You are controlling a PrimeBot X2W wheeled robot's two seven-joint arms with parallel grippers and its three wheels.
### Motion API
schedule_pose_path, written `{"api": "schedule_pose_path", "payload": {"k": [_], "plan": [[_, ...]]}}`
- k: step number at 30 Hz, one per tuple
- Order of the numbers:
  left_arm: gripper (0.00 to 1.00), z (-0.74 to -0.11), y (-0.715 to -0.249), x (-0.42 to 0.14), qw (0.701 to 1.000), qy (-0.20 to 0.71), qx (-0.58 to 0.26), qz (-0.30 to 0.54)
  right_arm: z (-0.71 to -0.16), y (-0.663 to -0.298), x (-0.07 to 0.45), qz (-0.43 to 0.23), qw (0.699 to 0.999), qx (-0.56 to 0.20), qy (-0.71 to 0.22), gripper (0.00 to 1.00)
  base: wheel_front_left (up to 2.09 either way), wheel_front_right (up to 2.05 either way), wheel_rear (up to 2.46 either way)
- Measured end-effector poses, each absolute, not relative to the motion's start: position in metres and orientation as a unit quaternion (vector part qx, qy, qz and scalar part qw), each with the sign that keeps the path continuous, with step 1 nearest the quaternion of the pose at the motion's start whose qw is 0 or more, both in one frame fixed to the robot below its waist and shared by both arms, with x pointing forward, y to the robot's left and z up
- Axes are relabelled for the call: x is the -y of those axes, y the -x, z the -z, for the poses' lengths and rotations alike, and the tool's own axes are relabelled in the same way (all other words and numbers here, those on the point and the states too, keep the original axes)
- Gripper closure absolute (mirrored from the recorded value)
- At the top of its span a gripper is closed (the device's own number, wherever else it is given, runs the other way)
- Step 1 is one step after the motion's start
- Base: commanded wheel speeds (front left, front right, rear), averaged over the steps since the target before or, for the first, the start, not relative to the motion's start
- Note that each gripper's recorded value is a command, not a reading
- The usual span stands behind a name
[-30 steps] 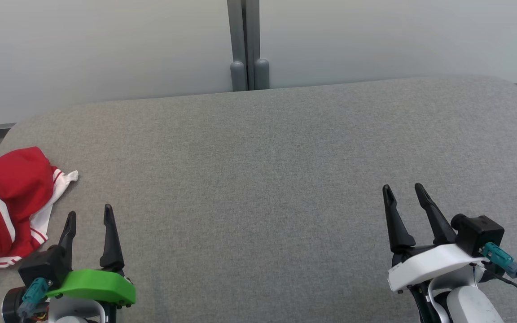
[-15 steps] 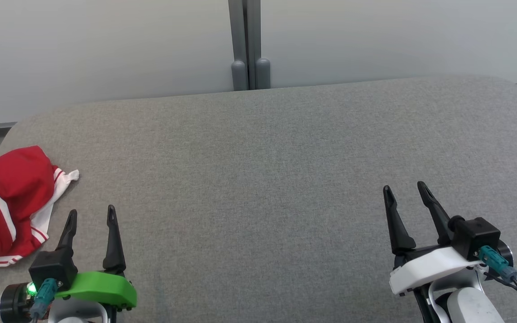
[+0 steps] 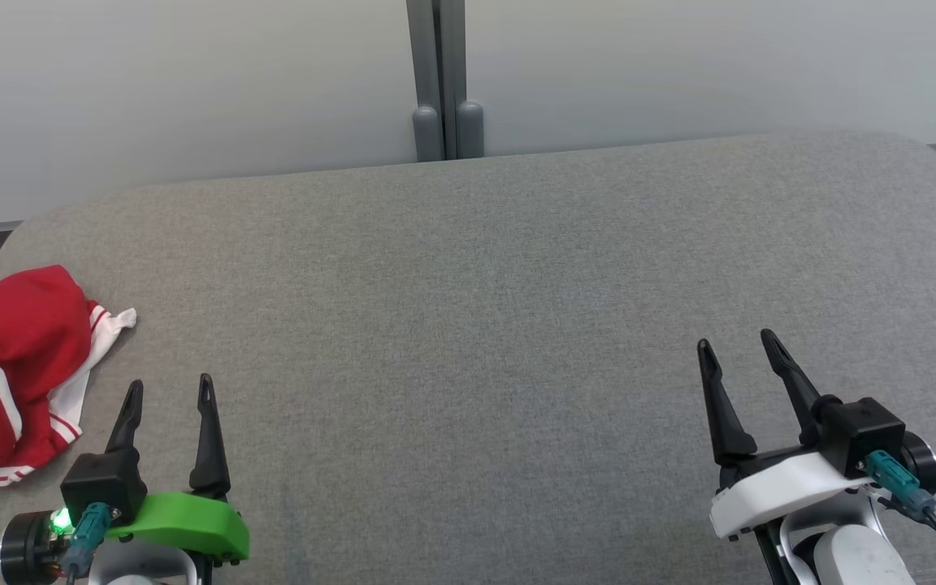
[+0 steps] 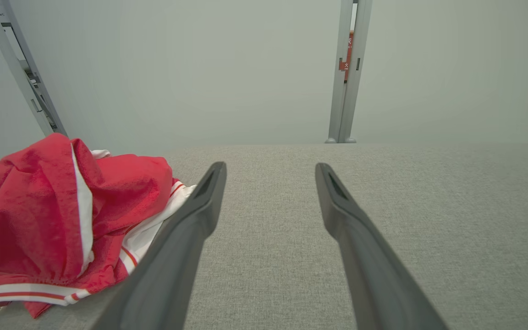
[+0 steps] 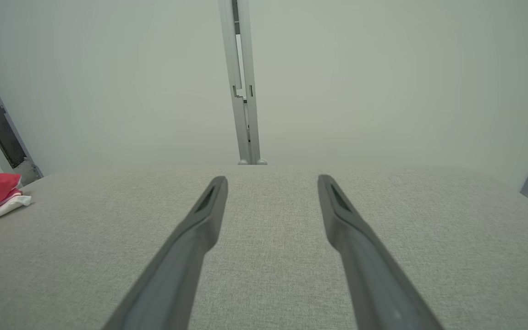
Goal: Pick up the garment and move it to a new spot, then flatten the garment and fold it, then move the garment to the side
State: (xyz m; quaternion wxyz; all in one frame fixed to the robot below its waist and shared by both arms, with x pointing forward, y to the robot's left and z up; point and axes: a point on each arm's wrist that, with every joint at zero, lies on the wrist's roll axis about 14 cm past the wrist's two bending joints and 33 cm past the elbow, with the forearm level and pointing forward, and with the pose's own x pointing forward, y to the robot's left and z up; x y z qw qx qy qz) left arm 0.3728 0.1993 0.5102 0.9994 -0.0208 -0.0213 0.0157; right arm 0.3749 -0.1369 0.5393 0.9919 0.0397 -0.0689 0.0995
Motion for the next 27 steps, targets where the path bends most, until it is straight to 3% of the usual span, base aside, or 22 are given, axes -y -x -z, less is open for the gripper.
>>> {"api": "schedule_pose_path", "payload": {"k": [27], "plan": [[0.0, -0.5093, -0.369, -0.2051, 0.999, 0.045, 0.009, -0.029, -0.5365, -0.375, 0.1374, -0.096, 0.992, 0.056, -0.062, 0.0, 0.0, 0.0, 0.0]]}}
